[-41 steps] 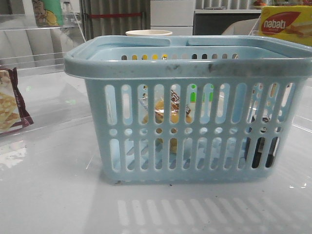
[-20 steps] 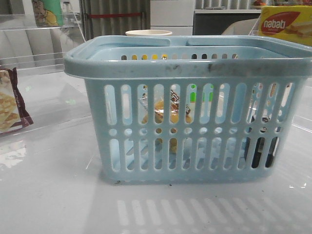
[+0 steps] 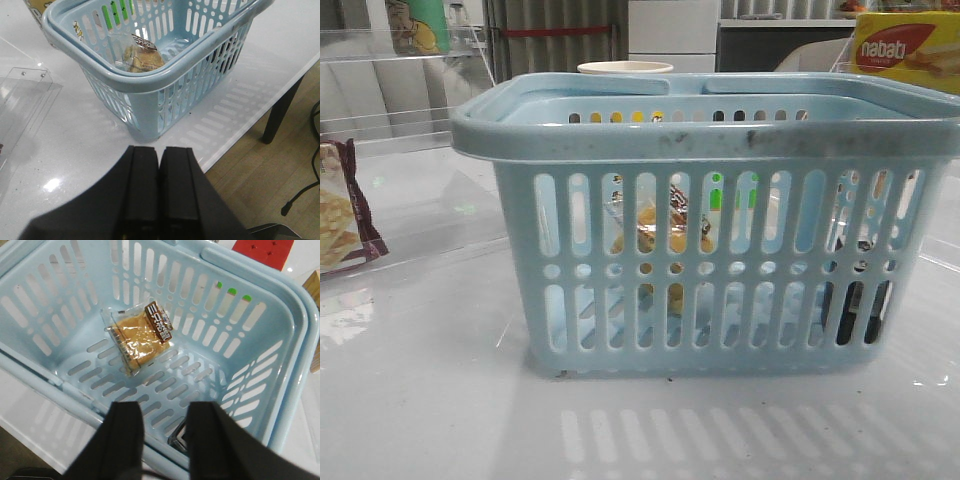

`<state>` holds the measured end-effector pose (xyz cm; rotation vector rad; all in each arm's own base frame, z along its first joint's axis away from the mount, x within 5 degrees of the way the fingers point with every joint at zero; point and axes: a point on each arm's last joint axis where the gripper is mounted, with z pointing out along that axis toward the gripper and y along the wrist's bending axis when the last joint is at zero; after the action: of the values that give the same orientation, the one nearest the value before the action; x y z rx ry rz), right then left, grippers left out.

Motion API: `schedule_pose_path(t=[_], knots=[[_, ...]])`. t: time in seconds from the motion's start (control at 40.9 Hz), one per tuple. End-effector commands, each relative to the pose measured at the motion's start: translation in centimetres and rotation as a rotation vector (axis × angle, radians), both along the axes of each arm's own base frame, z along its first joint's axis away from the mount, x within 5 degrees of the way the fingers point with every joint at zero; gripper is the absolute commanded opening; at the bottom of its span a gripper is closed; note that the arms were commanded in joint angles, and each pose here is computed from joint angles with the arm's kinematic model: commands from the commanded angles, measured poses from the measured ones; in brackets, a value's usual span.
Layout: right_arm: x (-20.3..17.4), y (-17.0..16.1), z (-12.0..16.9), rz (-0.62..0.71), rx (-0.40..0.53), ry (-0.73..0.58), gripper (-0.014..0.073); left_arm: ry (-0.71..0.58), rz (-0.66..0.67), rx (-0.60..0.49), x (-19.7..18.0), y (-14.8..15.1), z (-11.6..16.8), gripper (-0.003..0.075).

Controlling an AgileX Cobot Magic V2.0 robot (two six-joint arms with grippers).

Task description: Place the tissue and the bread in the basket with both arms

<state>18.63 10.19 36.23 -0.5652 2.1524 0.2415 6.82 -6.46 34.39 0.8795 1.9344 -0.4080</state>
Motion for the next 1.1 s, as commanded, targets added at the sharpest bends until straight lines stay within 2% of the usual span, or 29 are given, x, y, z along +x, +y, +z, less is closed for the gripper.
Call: schedule_pose_path(t=[0.0,0.098,0.783,0.93,1.077], knots=[[-0.1,-0.1,1.8,0.006,0.034,-0.106,0.0141,-0.056,-0.003,-0.083,0.1,-0.3,1.4,0.0091],[-0.1,-0.1,1.8,0.006,0.034,-0.106,0.0048,-0.056,-0.003,-0.083,0.1,-0.3,1.4,0.0091],[-0.1,-0.1,1.8,0.006,0.034,-0.106,0.0057,-0.063,0.000,-0.088,0.0,-0.1,1.5,0.0091],[-0.1,-0.1,1.8,0.006,0.033,-0.105,0.0057,-0.122,0.066,-0.135,-0.6,1.1,2.0,0.0091],[-0.1,-0.1,1.8,0.006,0.033,-0.105,0.0057,-0.249,0.221,-0.206,-0.7,2.7,1.6,0.0091]])
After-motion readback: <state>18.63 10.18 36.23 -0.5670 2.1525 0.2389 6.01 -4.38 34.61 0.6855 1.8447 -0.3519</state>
